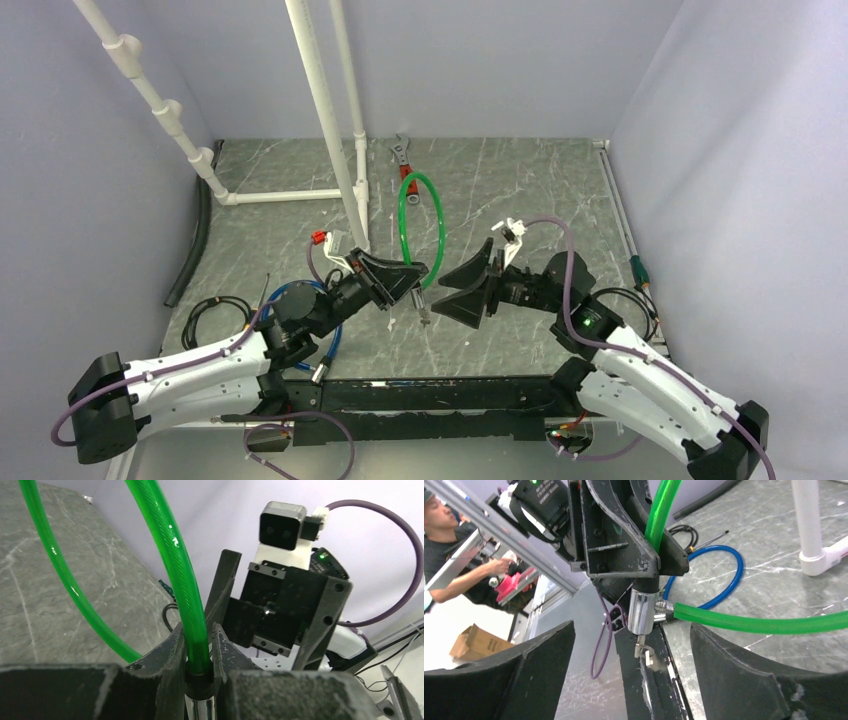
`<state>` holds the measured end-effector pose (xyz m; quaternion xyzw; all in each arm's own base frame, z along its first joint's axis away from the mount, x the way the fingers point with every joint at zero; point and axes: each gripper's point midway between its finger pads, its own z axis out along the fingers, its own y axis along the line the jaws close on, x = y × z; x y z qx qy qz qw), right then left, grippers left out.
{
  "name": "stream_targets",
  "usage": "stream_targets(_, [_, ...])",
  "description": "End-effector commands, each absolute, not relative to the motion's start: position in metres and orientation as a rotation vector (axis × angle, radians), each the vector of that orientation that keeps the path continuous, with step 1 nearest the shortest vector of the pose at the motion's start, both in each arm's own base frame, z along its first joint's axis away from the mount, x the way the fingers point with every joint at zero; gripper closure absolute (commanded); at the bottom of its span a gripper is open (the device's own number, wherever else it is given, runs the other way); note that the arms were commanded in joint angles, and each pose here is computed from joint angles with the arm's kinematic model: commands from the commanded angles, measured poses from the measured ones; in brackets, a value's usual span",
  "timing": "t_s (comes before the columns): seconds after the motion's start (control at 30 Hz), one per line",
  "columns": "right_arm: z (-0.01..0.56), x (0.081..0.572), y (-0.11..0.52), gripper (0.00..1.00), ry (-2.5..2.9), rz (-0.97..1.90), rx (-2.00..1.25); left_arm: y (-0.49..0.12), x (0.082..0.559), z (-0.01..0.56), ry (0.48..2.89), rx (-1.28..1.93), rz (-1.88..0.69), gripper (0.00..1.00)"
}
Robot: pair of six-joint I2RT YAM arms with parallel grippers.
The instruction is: Unlock with the key
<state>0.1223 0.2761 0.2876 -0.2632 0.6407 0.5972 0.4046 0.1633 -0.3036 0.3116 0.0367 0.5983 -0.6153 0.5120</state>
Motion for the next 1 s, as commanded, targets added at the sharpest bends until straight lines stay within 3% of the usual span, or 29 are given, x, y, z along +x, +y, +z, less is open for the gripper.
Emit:
stream_targets(0.0, [0.279,0.138,0.262,0.12,1.667,1.415,-0.498,-0.298,0.156,0.339,1.323,0.136,-1.493,1.0])
stream_targets(0.2, [0.229,0.17,0.236,0.1,1.858,1.326,0.0,-0.3,0.155,0.342,1.302,0.152,-1.508,1.0])
stream_targets(0.37, [0.22,0.178,0.235,0.05,1.811,1.496,0.306,-0.304,0.153,0.344,1.283,0.166,-1.538,1.0])
stream_targets(0.47, [0.237,0.185,0.239,0.01,1.76,1.535,0.332,-0.304,0.152,0.344,1.282,0.162,-1.55,1.0])
stream_targets(0.73, [0.256,0.202,0.251,0.01,1.693,1.585,0.356,-0.303,0.15,0.348,1.268,0.157,-1.572,1.0])
stream_targets(0.97, [0.255,0.214,0.257,0.12,1.676,1.601,0.413,-0.302,0.15,0.351,1.245,0.146,-1.595,1.0])
